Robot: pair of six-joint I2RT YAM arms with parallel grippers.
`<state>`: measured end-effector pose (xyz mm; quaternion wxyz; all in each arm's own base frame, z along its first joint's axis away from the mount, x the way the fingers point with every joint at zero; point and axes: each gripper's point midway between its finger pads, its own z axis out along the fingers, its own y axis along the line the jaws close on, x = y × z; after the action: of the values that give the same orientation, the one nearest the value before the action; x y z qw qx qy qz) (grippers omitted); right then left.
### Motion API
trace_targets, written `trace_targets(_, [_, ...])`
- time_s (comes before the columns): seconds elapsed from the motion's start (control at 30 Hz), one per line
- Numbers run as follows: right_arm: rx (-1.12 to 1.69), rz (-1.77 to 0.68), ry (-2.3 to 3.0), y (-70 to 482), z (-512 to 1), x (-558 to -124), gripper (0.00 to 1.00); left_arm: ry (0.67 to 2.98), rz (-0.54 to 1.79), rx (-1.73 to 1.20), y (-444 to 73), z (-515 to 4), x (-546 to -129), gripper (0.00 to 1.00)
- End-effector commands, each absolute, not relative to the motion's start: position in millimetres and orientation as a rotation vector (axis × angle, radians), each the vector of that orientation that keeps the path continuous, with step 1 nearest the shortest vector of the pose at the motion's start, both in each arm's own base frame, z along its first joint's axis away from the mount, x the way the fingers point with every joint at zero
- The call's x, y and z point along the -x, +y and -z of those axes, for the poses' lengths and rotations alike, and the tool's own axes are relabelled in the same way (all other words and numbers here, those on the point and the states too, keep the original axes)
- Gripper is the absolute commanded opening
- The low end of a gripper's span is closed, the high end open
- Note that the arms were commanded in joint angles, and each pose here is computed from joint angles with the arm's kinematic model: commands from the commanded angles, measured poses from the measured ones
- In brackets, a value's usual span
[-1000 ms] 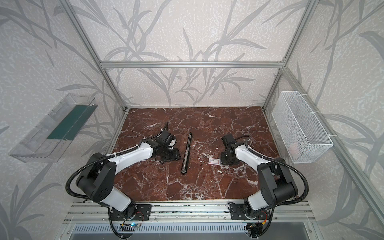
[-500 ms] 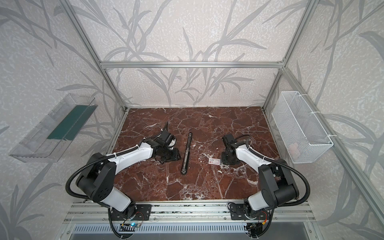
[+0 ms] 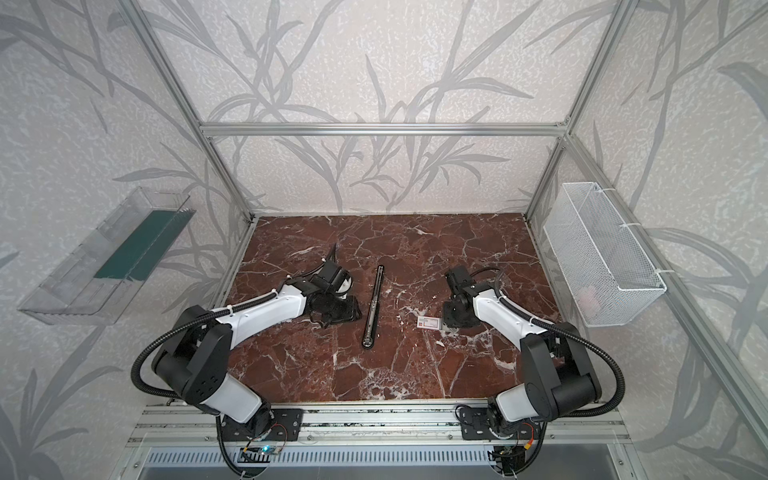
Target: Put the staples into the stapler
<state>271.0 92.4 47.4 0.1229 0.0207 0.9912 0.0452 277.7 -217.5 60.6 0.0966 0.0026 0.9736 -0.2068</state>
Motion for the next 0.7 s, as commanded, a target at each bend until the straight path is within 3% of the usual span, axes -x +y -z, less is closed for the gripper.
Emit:
trace_targets(0.0, [0.005, -0.176, 2.861, 97, -65, -273, 0.36, 2.869, 0.627, 0.013, -218, -68, -281, 0.44])
trace_targets(0.3, [0.088, -0.232, 2.900, 111, -49, -273, 0.31, 2.865, 0.635, 0.015, -219, -67, -281, 0.44])
trace_targets(0.67, [0.105, -0.184, 2.951, 109, -35, -274, 0.35, 2.866, 0.625, 0.021, -216, -67, -279, 0.44])
